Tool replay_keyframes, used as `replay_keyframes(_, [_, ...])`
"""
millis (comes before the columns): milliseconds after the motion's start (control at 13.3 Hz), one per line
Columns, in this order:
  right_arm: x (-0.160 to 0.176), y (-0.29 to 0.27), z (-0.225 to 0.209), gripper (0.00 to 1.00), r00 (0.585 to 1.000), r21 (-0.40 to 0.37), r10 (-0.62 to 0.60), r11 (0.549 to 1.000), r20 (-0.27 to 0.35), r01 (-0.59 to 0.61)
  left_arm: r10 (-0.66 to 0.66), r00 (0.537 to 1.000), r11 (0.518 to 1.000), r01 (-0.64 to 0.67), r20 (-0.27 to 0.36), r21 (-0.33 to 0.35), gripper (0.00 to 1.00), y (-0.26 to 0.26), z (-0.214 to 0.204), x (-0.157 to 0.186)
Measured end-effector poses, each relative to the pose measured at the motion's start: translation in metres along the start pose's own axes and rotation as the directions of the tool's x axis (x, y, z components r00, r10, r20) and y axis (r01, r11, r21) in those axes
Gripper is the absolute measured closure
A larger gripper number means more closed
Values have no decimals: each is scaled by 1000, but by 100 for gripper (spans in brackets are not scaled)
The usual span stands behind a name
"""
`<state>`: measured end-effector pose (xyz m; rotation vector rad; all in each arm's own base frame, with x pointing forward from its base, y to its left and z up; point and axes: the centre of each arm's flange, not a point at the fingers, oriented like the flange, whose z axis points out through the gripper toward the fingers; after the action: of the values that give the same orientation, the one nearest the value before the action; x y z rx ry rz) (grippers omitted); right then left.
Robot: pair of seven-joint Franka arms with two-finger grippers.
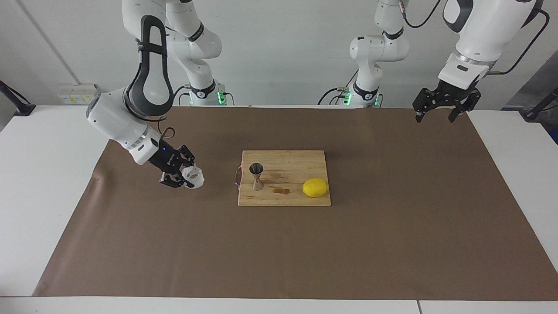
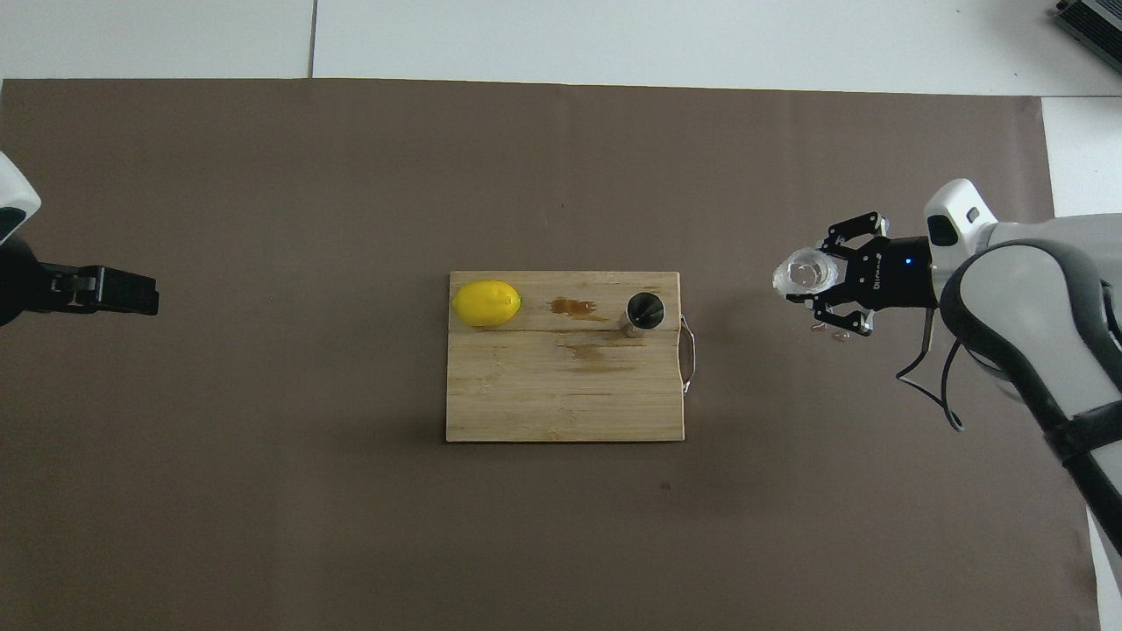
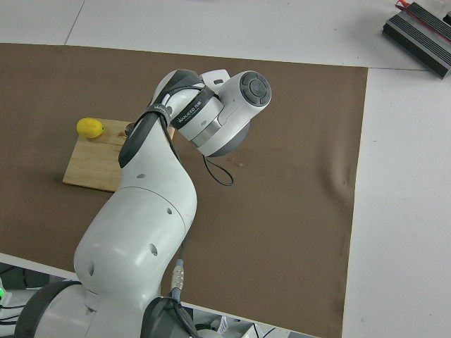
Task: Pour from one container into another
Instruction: 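Lift the white cup with the right gripper over the metal cup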
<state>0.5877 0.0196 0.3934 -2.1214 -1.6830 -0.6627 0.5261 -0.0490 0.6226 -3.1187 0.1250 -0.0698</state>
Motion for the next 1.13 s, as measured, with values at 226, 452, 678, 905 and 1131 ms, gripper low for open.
replay_keyframes(226, [52,-2,4,48,997,5,7,1000,74,-7,-1,1000,1000,1,1,0,0,0,0,0])
replay_keyframes(452, [95,-8,10,48,991,0,-5,1000,132,5,-8,1000,1000,8,1,0,0,-4,0,0])
replay_keyframes(678, [125,-15,16,48,980,-8,-30,999,196,33,-11,1000,1000,11,1,-1,0,-5,0,0])
replay_keyframes(905, [150,-27,30,48,960,-1,-84,996,267,88,-12,1000,1000,12,1,-1,0,-6,0,0])
replay_keyframes(1131, [170,-38,42,48,930,4,-142,989,340,150,-12,1000,1000,12,1,-1,0,-6,0,0])
